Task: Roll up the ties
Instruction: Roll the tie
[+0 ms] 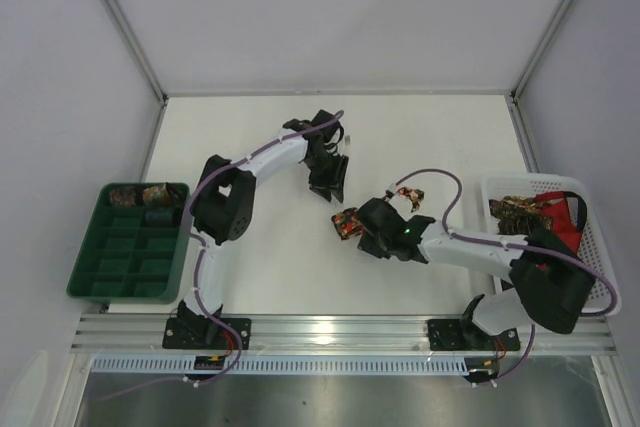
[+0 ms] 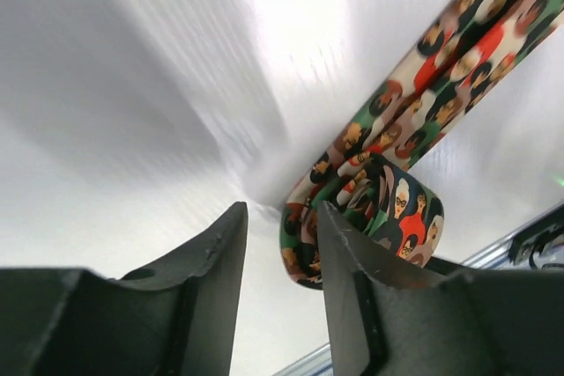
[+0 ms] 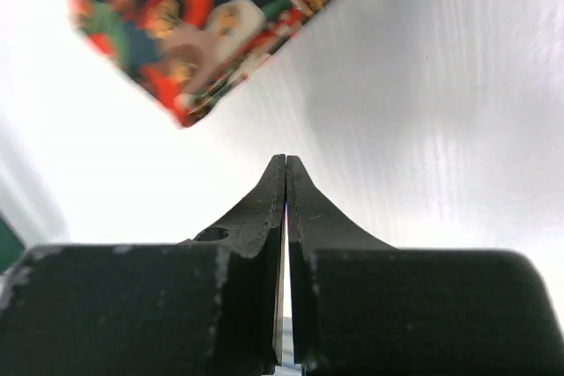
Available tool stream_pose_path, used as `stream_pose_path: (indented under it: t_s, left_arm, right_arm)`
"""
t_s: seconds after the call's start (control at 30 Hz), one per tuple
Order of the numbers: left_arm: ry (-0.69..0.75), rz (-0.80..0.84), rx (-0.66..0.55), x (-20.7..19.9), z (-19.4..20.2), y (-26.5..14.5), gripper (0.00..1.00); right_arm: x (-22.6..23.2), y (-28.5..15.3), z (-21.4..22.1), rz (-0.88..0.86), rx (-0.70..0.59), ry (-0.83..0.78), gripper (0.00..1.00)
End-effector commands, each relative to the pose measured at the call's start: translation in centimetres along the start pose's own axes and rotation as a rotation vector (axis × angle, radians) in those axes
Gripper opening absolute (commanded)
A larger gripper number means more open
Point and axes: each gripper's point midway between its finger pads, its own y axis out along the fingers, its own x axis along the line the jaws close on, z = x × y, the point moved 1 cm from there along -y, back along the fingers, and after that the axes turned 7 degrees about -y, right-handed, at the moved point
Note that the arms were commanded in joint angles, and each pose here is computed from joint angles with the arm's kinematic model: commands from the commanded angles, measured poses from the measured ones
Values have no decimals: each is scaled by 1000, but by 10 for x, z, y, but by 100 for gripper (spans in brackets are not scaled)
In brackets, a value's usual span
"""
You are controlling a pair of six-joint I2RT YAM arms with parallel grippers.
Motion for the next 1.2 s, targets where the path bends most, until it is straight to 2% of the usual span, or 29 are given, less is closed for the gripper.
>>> stream_pose_path:
  t_s: [0.0, 0.07, 0.1, 0.17, 0.2, 0.23, 0.3, 0.33, 0.37, 0.43, 0.6, 0.73, 0.9, 1.0, 1.13, 1.17]
  left_arm:
    - [3, -28, -80, 12, -28, -26, 47]
    - [7, -29, -114, 12, -31, -37, 53]
    - [2, -39, -118, 15, -30, -39, 56]
    - [-9, -37, -132, 18, -26, -47, 57]
    - [-15, -27, -140, 17, -25, -50, 57]
    - [-23, -19, -151, 16, -23, -56, 57]
    - [-35, 0, -147, 18, -13, -58, 57]
    - [-51, 17, -150, 16, -10, -60, 57]
    - [-53, 41, -177, 10, -7, -72, 57]
    - [-100, 95, -162, 8, 7, -68, 58]
    - [-238, 237, -137, 6, 43, -70, 62]
    - [-323, 352, -117, -3, 58, -66, 62]
    - [-355, 327, -101, 10, 70, -56, 62]
    - [-356, 302, -107, 18, 67, -56, 61]
    - [-355, 297, -111, 25, 66, -57, 60]
    - [-363, 296, -107, 27, 66, -57, 59]
  right_arm:
    - [-11, -24, -31, -19, -43, -150, 0]
    - [-6, -33, -48, -94, -49, -241, 3]
    - [-11, -34, -74, -91, -87, -206, 4]
    - [-17, -29, -98, -117, -84, -217, 11]
    - [-31, -26, -126, -89, -98, -156, 11]
    - [-35, -15, -130, -96, -46, -140, 11]
    - [-43, -4, -145, -82, -13, -155, 10]
    - [-41, -4, -165, -90, -34, -143, 10]
    - [-47, 12, -163, -69, 11, -146, 11]
    - [-49, 21, -175, -76, 33, -144, 11]
    - [-72, 46, -171, 0, 75, -108, 12]
    - [-96, 53, -148, 75, 95, -38, 12]
    - [-116, 48, -104, 146, 115, 207, 7]
    - [-104, 35, -94, 107, 79, 279, 7]
    - [-76, 23, -108, 8, 63, 210, 9]
    - [-78, 24, -108, 30, 89, 186, 10]
